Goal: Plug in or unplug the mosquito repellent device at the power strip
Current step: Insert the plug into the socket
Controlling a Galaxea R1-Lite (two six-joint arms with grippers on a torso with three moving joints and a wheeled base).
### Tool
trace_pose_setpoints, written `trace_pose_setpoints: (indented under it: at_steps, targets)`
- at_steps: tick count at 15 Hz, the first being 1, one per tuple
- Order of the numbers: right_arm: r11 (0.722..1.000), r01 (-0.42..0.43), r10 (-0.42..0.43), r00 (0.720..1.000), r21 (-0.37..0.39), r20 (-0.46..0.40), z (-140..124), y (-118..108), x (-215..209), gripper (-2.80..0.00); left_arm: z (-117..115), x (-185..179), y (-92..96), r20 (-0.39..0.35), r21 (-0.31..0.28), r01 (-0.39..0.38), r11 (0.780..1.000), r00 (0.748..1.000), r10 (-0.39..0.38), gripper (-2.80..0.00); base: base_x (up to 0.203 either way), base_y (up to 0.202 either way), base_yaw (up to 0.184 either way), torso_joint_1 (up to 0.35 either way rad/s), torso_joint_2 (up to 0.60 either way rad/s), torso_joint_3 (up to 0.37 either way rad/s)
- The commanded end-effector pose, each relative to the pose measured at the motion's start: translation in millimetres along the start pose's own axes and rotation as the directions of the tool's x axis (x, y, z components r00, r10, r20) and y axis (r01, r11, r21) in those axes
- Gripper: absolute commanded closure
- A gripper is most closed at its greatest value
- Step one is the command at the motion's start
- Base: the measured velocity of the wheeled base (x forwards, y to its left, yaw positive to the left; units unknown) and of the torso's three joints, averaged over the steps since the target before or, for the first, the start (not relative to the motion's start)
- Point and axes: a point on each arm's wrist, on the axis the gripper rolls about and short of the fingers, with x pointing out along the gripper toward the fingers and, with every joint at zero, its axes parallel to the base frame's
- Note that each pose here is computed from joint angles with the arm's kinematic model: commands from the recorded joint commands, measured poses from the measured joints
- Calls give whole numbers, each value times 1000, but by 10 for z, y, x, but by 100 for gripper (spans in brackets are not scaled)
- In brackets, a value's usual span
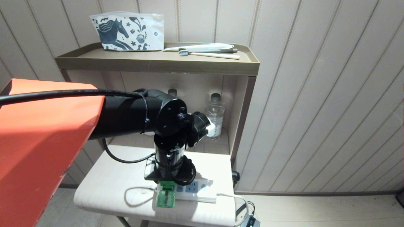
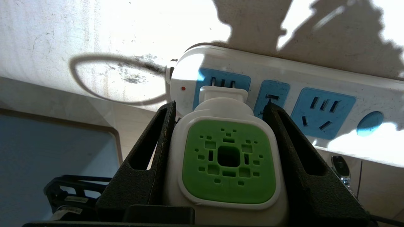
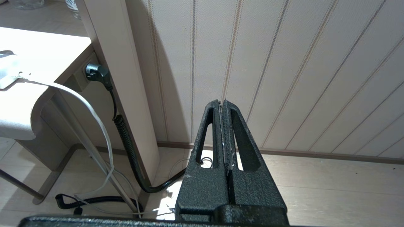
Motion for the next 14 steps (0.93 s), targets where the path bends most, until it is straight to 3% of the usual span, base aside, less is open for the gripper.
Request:
trace_pose_setpoints:
  at_steps: [1,14]
  targets:
    - [1000,1,-1,1000,0,1,0,0,0,0,12,113,-48,-8,-2,-16,1000,1000,16,0,0,0,0,0,0,0]
    - [1000,-1,1,1000,0,1,0,0,0,0,116,14,-6,24,-15,13,1000,1000,-13,0,0,0,0,0,0,0]
